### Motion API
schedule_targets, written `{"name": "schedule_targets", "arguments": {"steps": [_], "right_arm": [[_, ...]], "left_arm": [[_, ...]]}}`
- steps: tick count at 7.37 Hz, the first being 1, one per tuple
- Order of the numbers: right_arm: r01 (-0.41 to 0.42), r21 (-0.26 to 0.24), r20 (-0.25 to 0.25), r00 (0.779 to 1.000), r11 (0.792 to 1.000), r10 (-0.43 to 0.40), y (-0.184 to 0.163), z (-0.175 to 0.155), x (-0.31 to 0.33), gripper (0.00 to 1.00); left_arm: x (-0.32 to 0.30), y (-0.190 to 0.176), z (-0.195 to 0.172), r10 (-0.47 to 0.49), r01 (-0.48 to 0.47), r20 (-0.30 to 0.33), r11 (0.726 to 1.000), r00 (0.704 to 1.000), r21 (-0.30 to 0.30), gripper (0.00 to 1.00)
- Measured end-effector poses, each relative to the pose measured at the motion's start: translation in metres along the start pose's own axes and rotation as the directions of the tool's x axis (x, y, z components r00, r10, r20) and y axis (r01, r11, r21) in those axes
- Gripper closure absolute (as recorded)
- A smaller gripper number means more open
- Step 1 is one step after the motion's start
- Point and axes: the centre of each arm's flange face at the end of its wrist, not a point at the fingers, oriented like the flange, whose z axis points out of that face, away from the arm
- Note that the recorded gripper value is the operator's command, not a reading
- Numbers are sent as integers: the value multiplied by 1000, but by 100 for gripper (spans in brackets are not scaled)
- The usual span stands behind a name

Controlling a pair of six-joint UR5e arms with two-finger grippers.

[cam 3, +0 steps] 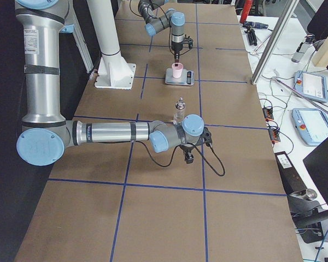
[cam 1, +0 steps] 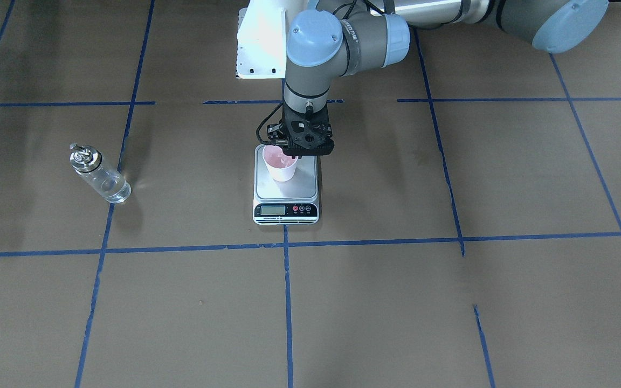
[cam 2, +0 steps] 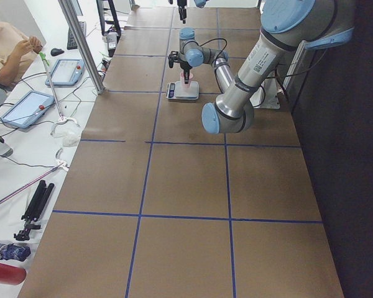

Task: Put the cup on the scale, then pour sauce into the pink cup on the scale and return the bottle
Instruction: 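Carry the pink cup with the left gripper onto the scale, then release the cup and lift the left gripper while the right reaches out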

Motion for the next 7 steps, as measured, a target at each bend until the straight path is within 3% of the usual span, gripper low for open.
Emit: {"name": "schedule_targets", "arguments": {"steps": [1, 2, 5, 7], "right_arm": [[0, -1, 0, 1000, 1000, 0, 0, 0, 0, 0], [-1, -2, 2, 1000, 1000, 1, 0, 1, -1, 0], [40, -6, 23, 999, 999, -40, -3, 31, -44, 0], [65, 55, 31, 997, 996, -67, 12, 74, -95, 0]], "left_arm": [[-1, 0, 1, 3, -3, 1, 1000, 1000, -1, 53], [-2, 1, -3, 7, -7, -5, 1000, 1000, 2, 45], [-36, 19, -65, 36, -31, -103, 998, 994, 57, 43], [-55, 6, -93, 29, -16, -130, 995, 991, 101, 43]]}}
